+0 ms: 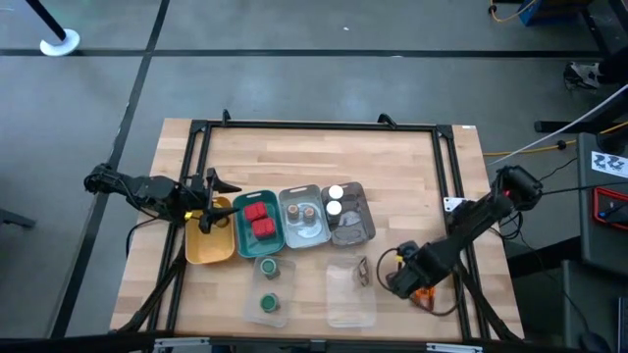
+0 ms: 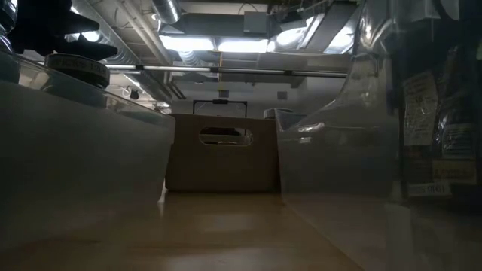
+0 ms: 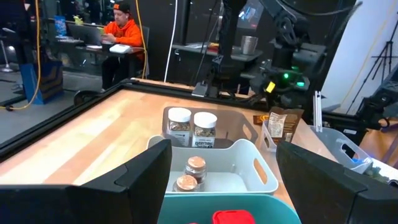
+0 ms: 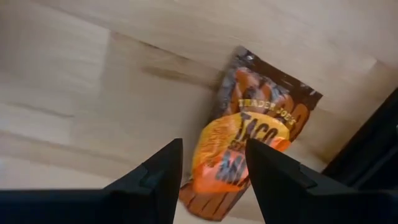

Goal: Sort spices by type
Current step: Put the orange seasoning pack into the right transparent bin

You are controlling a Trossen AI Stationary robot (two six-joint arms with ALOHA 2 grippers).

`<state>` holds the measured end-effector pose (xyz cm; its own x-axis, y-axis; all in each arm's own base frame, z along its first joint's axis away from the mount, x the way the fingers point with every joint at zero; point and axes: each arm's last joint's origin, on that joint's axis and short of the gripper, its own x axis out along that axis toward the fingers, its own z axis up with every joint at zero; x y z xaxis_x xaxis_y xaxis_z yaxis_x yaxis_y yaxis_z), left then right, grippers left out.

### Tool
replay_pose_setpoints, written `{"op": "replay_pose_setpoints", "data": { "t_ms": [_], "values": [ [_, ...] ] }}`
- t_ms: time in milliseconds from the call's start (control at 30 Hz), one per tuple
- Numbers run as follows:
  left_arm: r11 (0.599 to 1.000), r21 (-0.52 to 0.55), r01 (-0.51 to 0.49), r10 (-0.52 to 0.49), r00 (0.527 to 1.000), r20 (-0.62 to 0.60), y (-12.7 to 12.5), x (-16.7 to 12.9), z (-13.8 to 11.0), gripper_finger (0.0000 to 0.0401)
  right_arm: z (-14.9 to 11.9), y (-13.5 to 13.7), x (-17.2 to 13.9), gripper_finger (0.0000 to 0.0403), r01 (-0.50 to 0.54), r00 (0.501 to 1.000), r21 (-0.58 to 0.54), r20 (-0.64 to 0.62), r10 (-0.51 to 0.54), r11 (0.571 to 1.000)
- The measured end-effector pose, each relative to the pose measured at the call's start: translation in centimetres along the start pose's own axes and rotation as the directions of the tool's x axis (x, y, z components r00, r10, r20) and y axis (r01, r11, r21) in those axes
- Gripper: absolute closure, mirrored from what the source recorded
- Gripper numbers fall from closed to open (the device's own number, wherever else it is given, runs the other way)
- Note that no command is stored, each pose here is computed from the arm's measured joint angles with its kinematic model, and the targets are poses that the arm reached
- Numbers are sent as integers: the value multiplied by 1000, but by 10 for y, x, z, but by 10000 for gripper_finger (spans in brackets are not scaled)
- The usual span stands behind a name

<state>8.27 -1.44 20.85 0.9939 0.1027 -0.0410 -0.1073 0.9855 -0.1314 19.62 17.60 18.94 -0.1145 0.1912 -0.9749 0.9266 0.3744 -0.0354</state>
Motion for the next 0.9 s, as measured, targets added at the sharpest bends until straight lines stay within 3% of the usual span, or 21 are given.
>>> {"op": "replay_pose_setpoints", "data": {
  "t_ms": [533, 900],
  "values": [
    [1000, 0, 0, 0, 1000, 1, 0, 0, 0, 127, -2, 8, 44, 226, 166, 984, 50, 61, -169, 985],
    [1000, 0, 0, 0, 1000, 1, 0, 0, 0, 127, 1, 8, 54, 226, 234, 967, 66, 87, -239, 970]
  ]
}}
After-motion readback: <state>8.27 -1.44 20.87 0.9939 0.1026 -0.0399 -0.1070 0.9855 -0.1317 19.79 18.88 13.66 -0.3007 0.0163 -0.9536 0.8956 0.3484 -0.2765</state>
